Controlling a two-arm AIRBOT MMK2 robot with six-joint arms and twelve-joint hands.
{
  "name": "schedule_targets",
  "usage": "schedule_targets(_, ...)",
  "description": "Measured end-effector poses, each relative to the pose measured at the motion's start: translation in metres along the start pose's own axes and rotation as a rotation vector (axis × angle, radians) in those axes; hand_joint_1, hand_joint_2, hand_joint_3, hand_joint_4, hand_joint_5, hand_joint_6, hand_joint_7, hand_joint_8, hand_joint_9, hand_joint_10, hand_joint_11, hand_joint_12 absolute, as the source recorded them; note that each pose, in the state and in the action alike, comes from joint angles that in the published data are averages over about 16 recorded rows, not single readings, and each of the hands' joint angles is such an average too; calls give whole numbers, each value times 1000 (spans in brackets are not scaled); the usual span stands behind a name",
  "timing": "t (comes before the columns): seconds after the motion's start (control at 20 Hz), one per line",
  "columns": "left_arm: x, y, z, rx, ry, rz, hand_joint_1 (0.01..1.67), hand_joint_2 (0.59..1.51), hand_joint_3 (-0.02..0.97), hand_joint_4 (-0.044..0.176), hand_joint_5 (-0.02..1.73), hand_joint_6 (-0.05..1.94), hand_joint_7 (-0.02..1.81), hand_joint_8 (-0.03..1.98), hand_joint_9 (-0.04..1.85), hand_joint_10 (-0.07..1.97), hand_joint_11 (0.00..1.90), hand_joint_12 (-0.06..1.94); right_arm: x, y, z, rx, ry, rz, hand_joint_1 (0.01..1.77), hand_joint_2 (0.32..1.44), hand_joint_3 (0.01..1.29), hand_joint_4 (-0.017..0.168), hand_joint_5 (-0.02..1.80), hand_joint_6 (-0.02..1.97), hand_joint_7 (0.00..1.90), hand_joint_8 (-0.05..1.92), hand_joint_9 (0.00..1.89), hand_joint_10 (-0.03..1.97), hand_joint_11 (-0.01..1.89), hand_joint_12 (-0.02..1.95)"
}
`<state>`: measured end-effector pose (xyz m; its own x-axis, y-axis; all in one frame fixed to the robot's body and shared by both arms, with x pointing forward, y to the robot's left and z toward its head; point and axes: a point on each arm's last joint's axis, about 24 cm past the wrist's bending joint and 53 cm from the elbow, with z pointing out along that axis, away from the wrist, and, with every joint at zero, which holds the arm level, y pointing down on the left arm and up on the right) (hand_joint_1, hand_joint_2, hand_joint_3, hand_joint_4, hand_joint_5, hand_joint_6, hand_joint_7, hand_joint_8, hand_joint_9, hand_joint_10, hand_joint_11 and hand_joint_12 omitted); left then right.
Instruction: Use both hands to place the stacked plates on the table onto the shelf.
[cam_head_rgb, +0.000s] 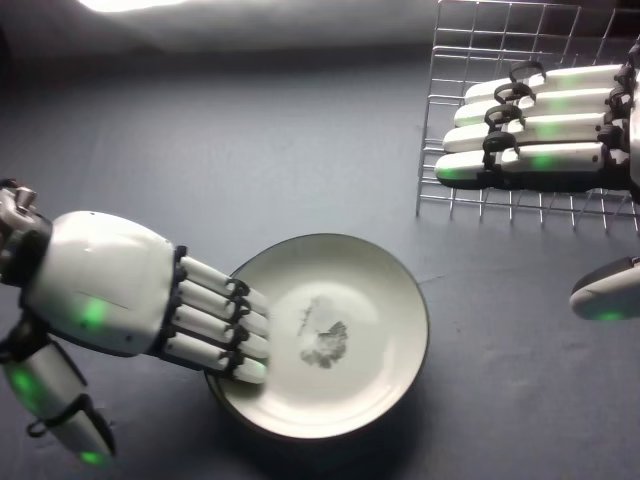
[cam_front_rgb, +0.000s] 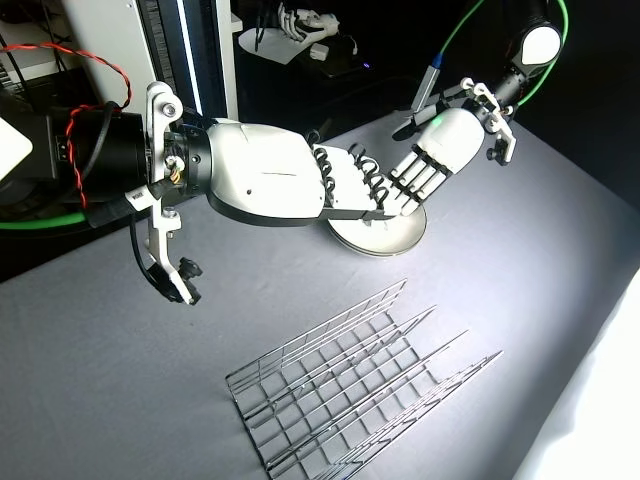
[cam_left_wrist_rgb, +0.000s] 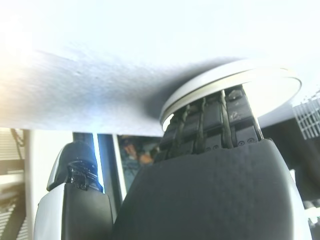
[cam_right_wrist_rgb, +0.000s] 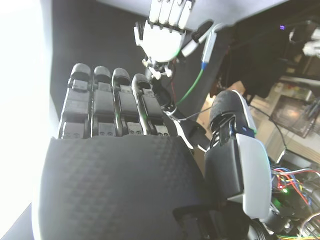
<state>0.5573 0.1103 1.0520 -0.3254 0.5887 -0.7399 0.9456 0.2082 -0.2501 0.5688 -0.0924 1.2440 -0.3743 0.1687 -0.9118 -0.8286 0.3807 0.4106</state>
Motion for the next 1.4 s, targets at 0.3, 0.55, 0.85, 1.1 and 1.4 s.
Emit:
schedule_targets(0.3,-12,-12,21,27,-30,-5,16,1095,21,-6,-11,-29,-13,-23,-4,-1,14,9,4,6,0,-33,8,5,20,1216,14,6,18,29,12,24,14,20,21,9)
schedule_targets(0.55,-23,-19,35,44,-55,-9,16,1093,21,-7,-12,-30,-14,-27,0,1,13,13,15,8,6,-47,30,19,20,1216,14,5,18,28,11,24,17,20,21,9)
schedule_targets(0.85,-31,-21,43,53,-73,-13,15,1097,21,-7,-13,-30,-16,-27,6,2,13,14,31,8,15,-51,60,43,19,1216,15,3,19,28,11,25,20,20,22,8)
schedule_targets(1.1,-33,-21,44,53,-77,-11,15,1102,21,-8,-14,-30,-16,-27,11,3,13,14,39,7,22,-51,75,57,29,1233,15,1,19,29,11,25,22,19,21,8)
schedule_targets(1.4,-35,-21,44,53,-77,-9,15,1103,21,-8,-13,-29,-16,-28,11,2,13,13,42,6,24,-48,78,63,245,1221,16,-3,45,29,12,25,23,19,22,15)
